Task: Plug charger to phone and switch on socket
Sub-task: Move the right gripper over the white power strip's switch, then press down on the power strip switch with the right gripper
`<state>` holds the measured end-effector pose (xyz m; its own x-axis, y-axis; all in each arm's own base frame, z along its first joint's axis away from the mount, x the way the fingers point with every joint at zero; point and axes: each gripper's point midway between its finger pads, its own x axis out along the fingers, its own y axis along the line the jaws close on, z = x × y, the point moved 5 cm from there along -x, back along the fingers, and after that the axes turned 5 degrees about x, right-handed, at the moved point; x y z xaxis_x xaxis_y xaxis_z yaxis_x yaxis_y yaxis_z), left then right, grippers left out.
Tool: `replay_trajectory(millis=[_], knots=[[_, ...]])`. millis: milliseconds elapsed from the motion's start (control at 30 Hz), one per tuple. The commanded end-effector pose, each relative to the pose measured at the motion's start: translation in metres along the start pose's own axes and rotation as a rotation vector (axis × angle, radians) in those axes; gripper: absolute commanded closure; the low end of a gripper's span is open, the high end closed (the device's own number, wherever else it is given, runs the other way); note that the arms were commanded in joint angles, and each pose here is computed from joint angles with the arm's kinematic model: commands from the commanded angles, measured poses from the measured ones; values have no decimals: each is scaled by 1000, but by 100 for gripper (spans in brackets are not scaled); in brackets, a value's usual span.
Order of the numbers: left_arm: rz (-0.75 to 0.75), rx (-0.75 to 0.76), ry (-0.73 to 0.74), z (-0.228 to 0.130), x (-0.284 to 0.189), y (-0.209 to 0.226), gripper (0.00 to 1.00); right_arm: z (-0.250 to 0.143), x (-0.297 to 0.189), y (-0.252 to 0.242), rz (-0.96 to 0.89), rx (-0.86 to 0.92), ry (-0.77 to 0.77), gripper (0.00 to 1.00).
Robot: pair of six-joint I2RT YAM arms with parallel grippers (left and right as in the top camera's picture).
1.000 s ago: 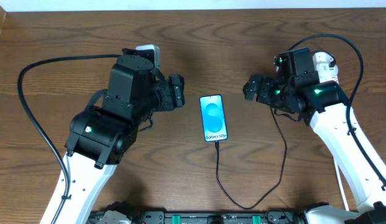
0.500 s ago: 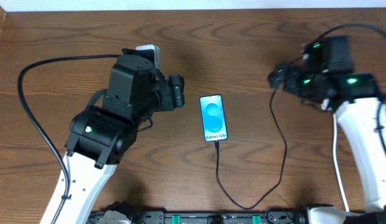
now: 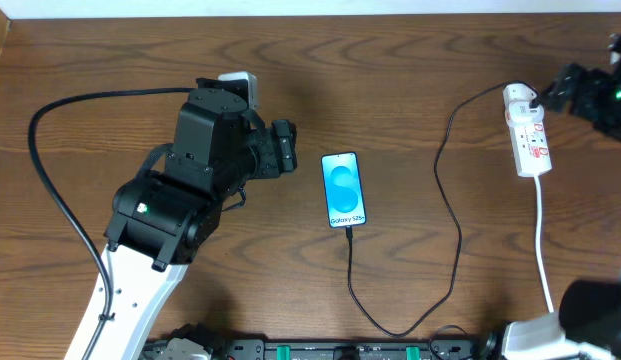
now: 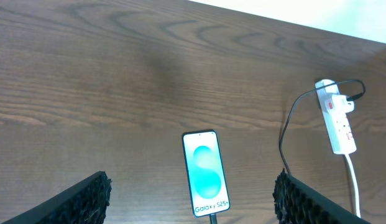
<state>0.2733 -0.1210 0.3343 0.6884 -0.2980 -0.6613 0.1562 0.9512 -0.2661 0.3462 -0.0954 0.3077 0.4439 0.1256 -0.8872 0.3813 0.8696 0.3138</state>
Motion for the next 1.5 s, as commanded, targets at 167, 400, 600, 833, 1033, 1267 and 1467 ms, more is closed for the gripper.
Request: replay_trajectory(millis=[167,400,600,833,1033,1267,1467], knots=[[11,13,-19,4,-4,2,16,34,61,-48,119,-42,126,1],[11,13,-19,4,-4,2,16,31,115,-58,164,-202,226,1],[11,13,-19,4,-4,2,16,37,153,-69,167,-199,243,1],[11,13,-19,4,-4,2,16,41,180,-70,177,-249,235,1],[11,13,-19,4,-4,2,16,46,196,-68,190,-268,217,1],[11,13,-19,4,-4,2,16,45,216,-66,212,-261,227,1],[11,13,-19,4,-4,2,16,33,233,-59,238,-254,275,1]])
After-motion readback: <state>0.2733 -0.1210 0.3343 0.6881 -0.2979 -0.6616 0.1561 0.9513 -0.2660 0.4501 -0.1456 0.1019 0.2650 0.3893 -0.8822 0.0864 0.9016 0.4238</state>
